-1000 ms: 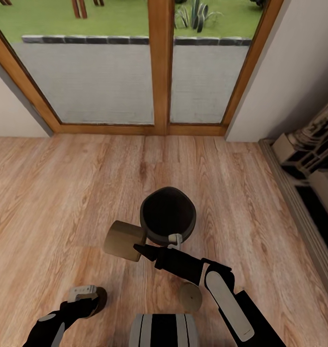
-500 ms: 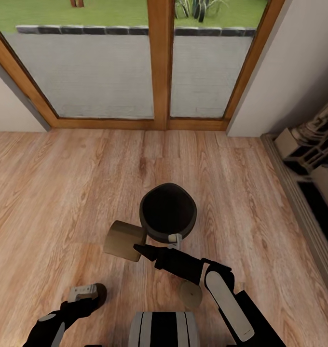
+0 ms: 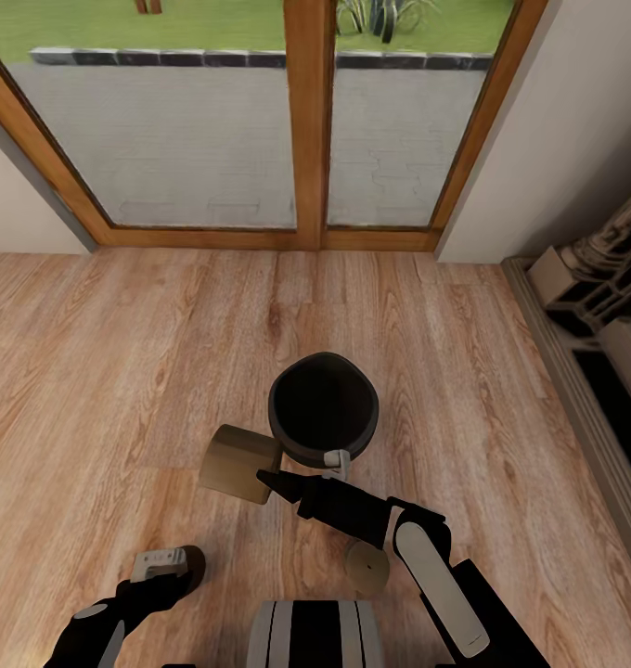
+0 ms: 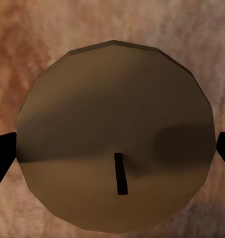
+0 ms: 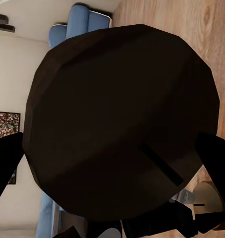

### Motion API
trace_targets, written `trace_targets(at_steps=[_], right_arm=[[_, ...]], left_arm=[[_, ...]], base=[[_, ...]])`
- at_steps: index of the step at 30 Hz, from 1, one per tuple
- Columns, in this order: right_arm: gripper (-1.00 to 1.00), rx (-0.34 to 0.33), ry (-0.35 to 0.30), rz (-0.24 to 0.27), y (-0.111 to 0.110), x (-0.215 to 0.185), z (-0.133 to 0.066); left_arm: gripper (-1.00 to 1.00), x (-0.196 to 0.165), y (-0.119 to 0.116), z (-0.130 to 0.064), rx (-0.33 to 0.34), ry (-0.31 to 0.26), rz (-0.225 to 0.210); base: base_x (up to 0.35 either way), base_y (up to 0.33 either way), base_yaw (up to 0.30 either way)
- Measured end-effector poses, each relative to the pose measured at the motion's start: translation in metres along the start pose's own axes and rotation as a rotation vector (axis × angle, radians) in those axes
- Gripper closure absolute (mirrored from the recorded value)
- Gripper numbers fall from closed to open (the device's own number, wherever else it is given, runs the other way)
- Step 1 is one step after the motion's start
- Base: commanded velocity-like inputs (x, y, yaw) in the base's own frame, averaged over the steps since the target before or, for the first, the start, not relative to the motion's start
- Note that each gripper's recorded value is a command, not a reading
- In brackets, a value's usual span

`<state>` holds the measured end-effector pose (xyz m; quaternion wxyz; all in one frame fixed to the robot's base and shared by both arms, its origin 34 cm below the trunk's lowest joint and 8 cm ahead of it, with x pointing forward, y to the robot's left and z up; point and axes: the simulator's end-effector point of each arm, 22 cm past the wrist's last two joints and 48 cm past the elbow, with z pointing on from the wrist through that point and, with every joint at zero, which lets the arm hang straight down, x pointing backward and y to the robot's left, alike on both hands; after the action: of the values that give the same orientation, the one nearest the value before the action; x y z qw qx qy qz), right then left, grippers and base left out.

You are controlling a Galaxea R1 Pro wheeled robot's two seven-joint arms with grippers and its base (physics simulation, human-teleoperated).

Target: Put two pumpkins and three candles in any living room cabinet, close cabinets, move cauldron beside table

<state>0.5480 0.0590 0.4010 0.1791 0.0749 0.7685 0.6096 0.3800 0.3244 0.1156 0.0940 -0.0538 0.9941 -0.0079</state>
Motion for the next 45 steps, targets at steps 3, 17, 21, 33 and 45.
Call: trace_targets(at_steps=[3,17,21,33,45], right_arm=[[1.0,0.0,0.0,0.0,0.0,0.0,0.0],[1.0,-0.005,-0.004,-0.015,0.007,-0.003,-0.001],[1.0,-0.004,-0.004,-0.015,0.007,-0.003,-0.001],[1.0,-0.018,-0.014,-0.049,0.026,-0.009,-0.004],[1.0,-0.019,-0.028,-0.089,0.043,-0.016,-0.007]], left_arm=[[1.0,0.0,0.0,0.0,0.0,0.0,0.0],[1.0,-0.007,0.001,-0.004,-0.004,-0.016,0.004],[1.0,-0.007,0.001,-0.004,-0.004,-0.016,0.004],[1.0,-0.024,-0.001,-0.015,0.0,-0.055,0.005],[1.0,-0.054,-0.002,-0.032,0.007,-0.118,0.006]], base=[[0.0,0.0,0.0],[0.0,0.0,0.0],[0.0,0.0,0.0],[0.0,0.0,0.0],[0.0,0.0,0.0]])
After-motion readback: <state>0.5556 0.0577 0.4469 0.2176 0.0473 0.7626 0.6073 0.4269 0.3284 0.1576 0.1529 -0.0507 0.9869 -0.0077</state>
